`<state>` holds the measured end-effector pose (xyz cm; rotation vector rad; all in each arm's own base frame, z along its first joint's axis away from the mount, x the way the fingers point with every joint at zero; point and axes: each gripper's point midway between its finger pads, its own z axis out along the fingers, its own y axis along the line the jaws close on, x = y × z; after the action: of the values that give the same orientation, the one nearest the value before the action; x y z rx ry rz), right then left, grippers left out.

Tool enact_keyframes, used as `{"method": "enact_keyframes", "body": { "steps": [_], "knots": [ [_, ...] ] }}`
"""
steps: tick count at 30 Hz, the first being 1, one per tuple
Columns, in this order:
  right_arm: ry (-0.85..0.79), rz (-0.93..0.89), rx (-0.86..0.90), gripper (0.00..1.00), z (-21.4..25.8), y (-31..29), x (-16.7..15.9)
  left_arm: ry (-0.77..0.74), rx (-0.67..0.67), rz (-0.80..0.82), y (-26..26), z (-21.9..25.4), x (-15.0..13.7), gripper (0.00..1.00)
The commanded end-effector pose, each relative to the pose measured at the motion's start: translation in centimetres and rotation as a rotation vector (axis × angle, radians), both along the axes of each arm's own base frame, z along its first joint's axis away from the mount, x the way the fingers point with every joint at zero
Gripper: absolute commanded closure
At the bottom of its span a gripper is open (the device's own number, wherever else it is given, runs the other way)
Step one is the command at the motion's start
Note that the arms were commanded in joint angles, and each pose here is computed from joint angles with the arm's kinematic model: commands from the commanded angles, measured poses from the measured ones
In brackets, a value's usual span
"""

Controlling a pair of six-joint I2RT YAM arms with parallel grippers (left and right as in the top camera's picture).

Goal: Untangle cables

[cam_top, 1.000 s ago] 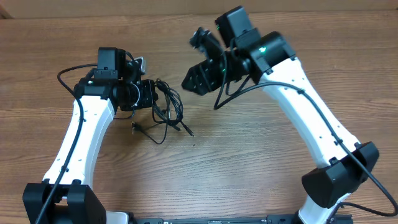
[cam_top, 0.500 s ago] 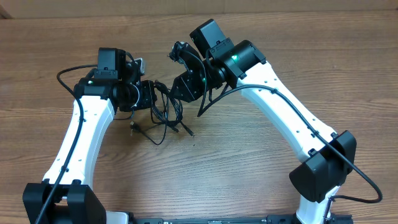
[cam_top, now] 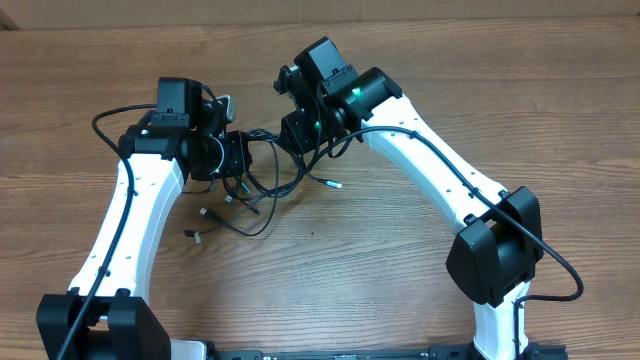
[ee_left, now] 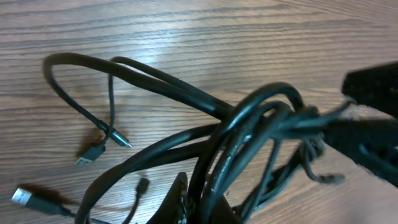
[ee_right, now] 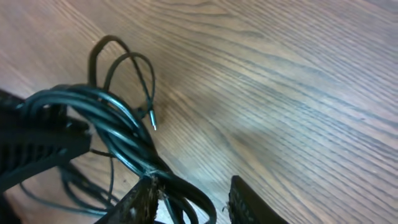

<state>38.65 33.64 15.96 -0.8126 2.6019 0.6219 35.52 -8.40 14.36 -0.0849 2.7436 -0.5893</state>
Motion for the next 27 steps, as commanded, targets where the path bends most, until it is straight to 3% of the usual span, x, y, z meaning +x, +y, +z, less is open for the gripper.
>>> {"method": "enact_keyframes", "body": {
  "steps": [1,6,13,24,27],
  "knots": [
    [-0.006,-0.032,-0.022,0.69,-0.6,-0.2,0.5,-0.033,-0.05,-0.064,-1.1,1.1,-0.3,0.96],
    [0.024,0.087,0.05,0.74,-0.1,1.1,-0.9,-0.023,-0.05,-0.063,-1.1,1.0,-0.4,0.96],
    [0.035,0.305,0.095,0.69,0.1,1.8,-3.6,-0.031,-0.133,-0.116,-2.5,1.8,-0.8,0.96],
    [0.063,0.309,0.105,0.78,0.1,1.4,-3.9,-0.023,-0.21,-0.145,-3.7,2.4,-1.3,0.96],
    [0.051,0.299,0.08,0.89,-0.2,1.1,-3.7,-0.013,-0.214,-0.131,-3.7,2.4,-1.3,0.96]
  ]
}}
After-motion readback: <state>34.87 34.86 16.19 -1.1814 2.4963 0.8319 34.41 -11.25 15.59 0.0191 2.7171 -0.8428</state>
